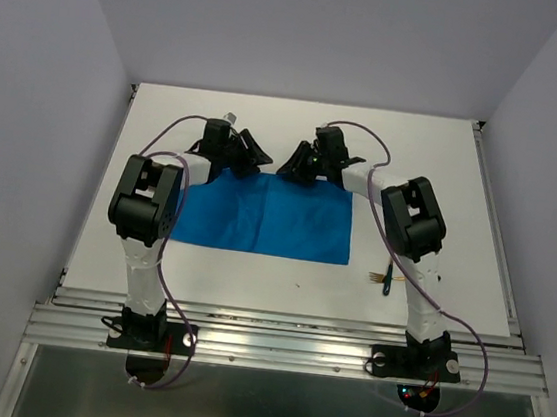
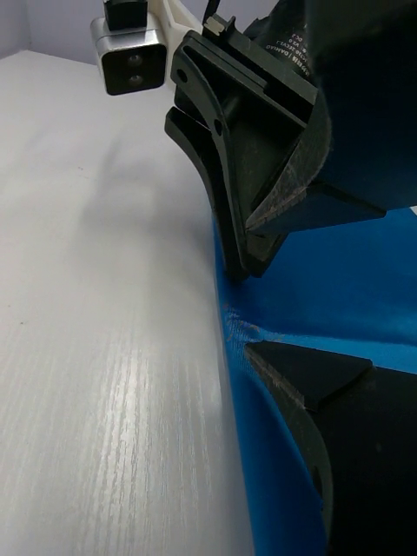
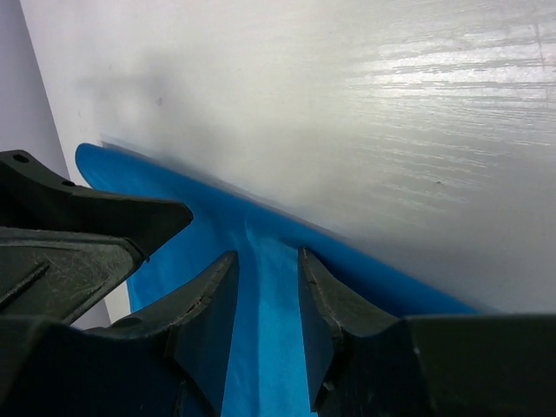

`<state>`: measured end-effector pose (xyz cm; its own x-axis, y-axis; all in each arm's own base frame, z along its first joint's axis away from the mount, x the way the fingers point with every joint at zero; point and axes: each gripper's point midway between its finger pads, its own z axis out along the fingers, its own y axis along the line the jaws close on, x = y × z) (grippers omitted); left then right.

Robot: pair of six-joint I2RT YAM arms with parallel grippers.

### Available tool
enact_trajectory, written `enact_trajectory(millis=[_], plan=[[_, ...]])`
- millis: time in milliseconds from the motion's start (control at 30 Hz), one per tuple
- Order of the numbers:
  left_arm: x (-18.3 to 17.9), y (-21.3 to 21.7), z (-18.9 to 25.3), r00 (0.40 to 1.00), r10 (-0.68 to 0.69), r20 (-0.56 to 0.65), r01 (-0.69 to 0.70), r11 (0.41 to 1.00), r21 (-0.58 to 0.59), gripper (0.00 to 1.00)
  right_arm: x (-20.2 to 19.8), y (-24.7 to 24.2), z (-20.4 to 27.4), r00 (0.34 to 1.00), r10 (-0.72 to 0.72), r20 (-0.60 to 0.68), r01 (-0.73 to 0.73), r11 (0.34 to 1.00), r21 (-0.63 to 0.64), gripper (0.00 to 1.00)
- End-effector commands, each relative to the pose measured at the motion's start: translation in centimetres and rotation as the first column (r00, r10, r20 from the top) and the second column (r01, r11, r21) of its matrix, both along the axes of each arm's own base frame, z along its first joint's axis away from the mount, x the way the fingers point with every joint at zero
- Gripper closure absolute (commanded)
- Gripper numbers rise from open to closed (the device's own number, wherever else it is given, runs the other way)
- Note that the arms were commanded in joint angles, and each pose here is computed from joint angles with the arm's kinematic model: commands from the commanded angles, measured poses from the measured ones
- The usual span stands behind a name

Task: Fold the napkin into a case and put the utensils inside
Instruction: Smooth out the rectangle-folded napkin at the center of the board.

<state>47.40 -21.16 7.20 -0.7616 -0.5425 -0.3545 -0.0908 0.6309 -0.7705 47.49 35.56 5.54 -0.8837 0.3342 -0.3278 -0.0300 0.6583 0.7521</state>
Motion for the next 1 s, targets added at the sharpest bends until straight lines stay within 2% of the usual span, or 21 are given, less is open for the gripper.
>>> enact_trajectory(millis=[0,200,433,967], plan=[[0.9,-0.7,0.4,1.0,-0.018,0.026,0.019,0.999,-0.032,0.38,1.2,0.7,0.4,1.0,-0.01,0.025,0.009,0.999,0.034,0.61],[0.6,0.9,-1.7,1.0,-0.003,-0.01,0.003,0.999,0.034,0.39,0.6,-0.7,-1.5,1.0,-0.013,0.019,0.014,0.998,-0.057,0.61],[1.2,3.7,-1.6,0.999,0.042,-0.002,-0.042,0.997,0.066,0.39,-0.1,-2.2,-3.0,0.999,-0.033,-0.003,0.033,0.995,-0.097,0.61],[0.8,12.6,-0.4,0.981,0.194,-0.001,-0.19,0.963,0.191,0.4,0.3,-9.6,-1.8,0.99,-0.136,0.038,0.141,0.975,-0.171,0.61]])
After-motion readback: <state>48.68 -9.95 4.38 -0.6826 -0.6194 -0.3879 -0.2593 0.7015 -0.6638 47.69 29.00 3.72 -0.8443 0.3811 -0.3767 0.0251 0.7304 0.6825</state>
